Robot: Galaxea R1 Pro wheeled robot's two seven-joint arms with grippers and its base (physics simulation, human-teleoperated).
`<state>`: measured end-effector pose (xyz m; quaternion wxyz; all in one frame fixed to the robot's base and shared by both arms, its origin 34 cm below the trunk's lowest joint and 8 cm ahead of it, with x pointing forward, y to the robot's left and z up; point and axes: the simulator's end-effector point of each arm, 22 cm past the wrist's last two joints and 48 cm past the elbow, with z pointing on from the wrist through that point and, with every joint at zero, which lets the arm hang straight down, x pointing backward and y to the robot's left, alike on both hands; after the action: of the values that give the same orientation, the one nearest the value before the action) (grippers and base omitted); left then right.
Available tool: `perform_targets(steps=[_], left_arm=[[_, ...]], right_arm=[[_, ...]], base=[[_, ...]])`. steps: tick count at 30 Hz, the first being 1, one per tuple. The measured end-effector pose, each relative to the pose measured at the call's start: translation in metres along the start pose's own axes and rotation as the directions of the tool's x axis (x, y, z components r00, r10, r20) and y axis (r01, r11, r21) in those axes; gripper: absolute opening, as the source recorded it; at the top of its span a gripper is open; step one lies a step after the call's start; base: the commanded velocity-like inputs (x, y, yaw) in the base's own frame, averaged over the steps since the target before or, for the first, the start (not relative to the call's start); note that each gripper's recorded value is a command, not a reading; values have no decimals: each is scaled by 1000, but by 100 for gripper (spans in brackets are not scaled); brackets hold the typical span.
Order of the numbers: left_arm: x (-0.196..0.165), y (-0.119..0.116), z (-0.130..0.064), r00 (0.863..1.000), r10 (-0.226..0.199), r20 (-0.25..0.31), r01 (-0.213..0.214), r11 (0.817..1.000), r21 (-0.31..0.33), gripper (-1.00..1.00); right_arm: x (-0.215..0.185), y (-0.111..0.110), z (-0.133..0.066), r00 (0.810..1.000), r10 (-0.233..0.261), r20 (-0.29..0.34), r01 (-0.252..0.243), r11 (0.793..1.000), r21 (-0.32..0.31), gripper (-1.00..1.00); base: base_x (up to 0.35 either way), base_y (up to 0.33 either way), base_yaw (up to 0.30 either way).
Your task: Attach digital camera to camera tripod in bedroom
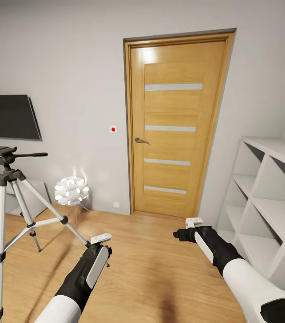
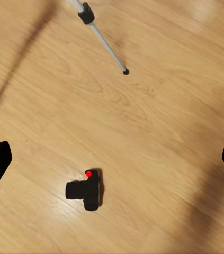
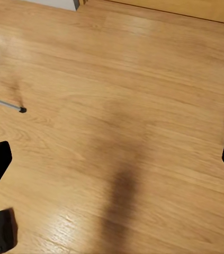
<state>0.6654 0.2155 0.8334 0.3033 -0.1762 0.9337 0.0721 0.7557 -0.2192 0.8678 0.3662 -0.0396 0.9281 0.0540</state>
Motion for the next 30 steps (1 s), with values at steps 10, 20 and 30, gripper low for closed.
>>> perform_targets(steps=[10,20,30], left_arm=[[4,-1,10,1000,-1,5,1,1000,-1,100],[10,-2,21,1000,-1,8,1,1000,-1,100],[17,-3,33,1000,-3,9,3,1000,2,100]], right_arm=[[7,-1,10,1000,-1,0,1,1000,0,100],[11,-1,21,1000,-2,23,2,1000,-1,100],[18,-2,32,1000,-3,31,3,1000,-2,100]], base=[[0,0,0],[0,0,0],[0,0,0]])
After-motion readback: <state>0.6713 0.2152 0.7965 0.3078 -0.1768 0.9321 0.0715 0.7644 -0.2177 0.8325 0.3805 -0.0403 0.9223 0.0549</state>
